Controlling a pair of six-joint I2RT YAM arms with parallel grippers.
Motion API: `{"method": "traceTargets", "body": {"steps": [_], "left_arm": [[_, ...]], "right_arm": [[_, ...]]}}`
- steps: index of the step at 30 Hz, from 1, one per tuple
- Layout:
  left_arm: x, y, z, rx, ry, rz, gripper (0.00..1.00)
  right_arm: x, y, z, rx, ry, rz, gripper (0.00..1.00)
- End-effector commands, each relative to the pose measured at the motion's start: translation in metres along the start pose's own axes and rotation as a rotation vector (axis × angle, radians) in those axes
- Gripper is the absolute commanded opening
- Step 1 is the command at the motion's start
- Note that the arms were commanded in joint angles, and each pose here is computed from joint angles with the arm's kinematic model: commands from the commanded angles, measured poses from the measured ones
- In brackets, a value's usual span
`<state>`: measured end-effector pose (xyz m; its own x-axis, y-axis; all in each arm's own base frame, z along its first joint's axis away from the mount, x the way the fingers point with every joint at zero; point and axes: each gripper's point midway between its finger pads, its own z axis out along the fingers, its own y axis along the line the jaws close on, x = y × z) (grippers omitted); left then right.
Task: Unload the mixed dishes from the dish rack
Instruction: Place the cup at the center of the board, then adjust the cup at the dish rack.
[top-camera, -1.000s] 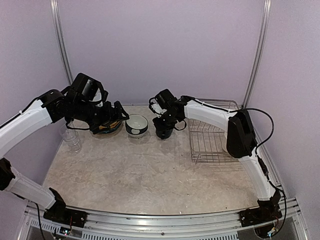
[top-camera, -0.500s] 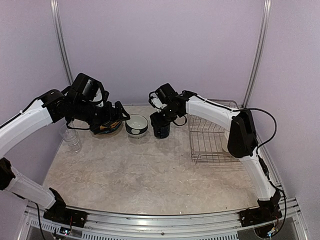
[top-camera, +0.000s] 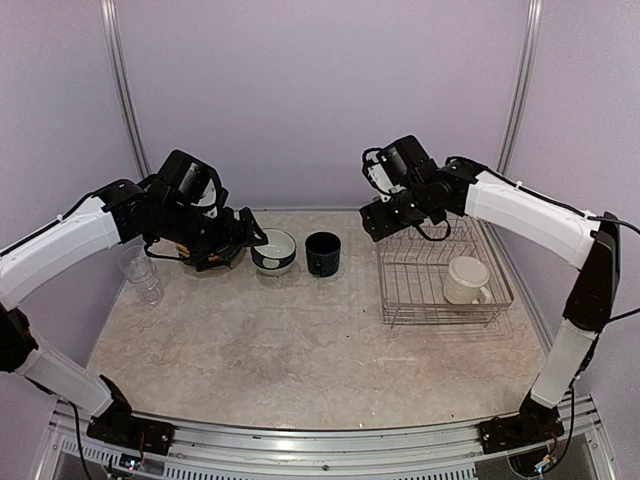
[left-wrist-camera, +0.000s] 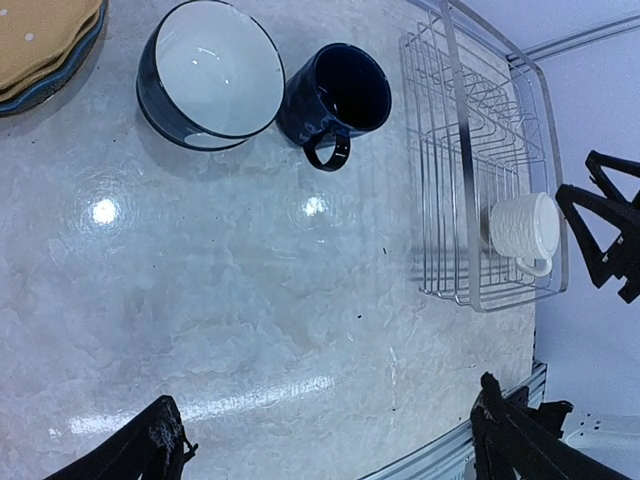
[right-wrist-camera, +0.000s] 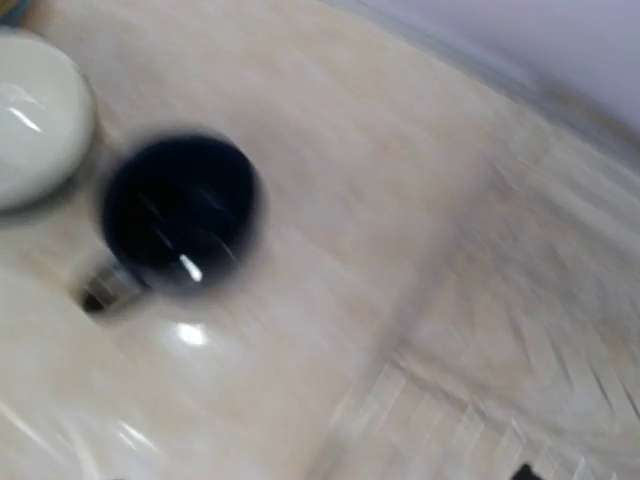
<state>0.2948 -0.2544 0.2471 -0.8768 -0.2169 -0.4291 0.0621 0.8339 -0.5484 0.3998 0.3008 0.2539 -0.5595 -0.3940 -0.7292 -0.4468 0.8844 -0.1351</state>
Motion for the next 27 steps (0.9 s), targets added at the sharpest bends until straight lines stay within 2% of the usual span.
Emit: {"method": "traceTargets", "body": {"steps": [1,7,11,20,27], "left_arm": [[-0.011,-0.011,0.000,0.041,-0.015,0.019,0.95],[-0.012,-0.014,0.009,0.058,0.005,0.023,0.95],[-0.012,-0.018,0.016,0.070,0.019,0.029,0.95],[-0.011,-0.027,0.023,0.088,0.043,0.044,0.95],[-0.009,-0.023,0.019,0.077,0.036,0.039,0.95]], "right_arm": [[0.058,-0.057,-0.011,0.135,0.106,0.079,0.80],[0.140,-0.105,-0.035,0.159,0.213,0.253,0.81],[0.176,-0.133,-0.055,0.199,0.236,0.353,0.81],[0.221,-0.158,-0.058,0.161,0.287,0.489,0.60],[0.246,-0.163,-0.041,0.150,0.347,0.522,0.56]]}}
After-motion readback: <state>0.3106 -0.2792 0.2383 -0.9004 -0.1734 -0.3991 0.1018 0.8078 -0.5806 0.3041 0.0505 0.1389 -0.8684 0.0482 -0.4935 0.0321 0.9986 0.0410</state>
